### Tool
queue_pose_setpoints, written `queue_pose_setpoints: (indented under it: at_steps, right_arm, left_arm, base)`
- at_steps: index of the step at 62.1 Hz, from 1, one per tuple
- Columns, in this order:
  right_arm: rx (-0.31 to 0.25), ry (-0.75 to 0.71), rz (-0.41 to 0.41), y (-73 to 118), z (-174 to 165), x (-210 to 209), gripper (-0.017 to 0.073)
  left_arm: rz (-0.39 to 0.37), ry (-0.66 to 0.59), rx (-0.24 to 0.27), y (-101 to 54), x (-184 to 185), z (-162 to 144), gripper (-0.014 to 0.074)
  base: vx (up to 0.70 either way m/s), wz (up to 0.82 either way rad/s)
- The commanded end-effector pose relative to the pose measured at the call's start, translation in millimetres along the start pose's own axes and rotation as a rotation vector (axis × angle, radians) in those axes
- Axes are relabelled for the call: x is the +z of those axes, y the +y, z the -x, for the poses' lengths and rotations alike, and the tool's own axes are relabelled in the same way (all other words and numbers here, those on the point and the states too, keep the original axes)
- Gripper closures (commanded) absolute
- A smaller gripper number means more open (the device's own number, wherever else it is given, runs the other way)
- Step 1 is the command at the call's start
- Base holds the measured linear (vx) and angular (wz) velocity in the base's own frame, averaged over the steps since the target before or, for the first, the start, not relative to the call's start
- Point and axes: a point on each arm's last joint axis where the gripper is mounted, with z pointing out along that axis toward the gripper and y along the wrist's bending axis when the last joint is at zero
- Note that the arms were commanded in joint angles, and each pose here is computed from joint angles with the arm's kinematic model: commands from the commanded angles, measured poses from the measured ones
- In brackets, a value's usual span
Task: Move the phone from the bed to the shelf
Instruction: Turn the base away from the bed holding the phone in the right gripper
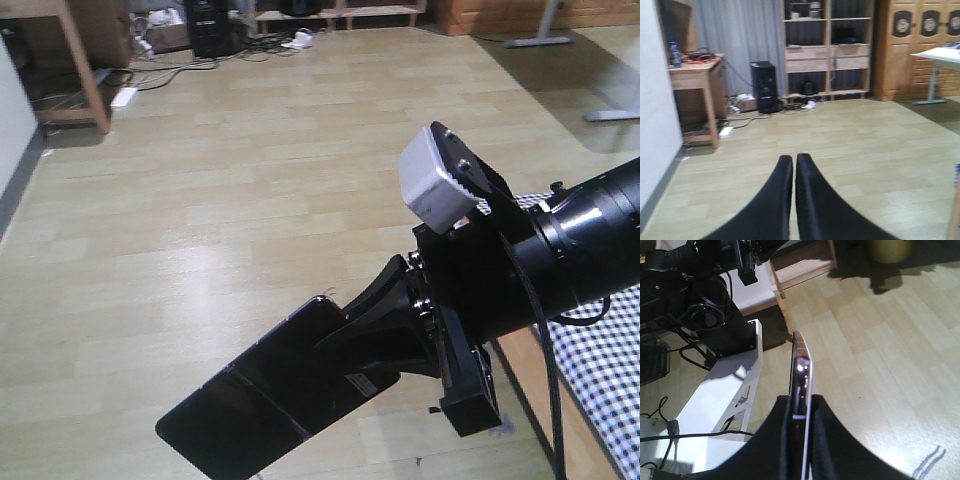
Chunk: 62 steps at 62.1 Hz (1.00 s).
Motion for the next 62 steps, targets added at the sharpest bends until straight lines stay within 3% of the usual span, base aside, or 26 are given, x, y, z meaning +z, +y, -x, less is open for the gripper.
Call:
queue_pose_setpoints:
  at_steps: [1,23,62]
  right_arm:
    - [-0.030,-0.070,0.071,17.0,12.4,-9.9,0.0561]
    - [-0.030,-0.070,0.071,17.0,12.4,-9.9,0.0561]
    - [-0.033,-0.072,0.070,17.9,12.6,-10.6,0.0561]
  left_arm:
    - [0.002,-0.107,-0.019,0.4,-2.1,15.7,0.0592]
    - [0.002,-0.107,-0.019,0.4,-2.1,15.7,0.0592]
    - [0.002,-0.107,-0.019,0.4,-2.1,15.7,0.0592]
  base:
    - [-0.10,0.39]
    - [-0.06,0.23]
    - [0.04,-0.01]
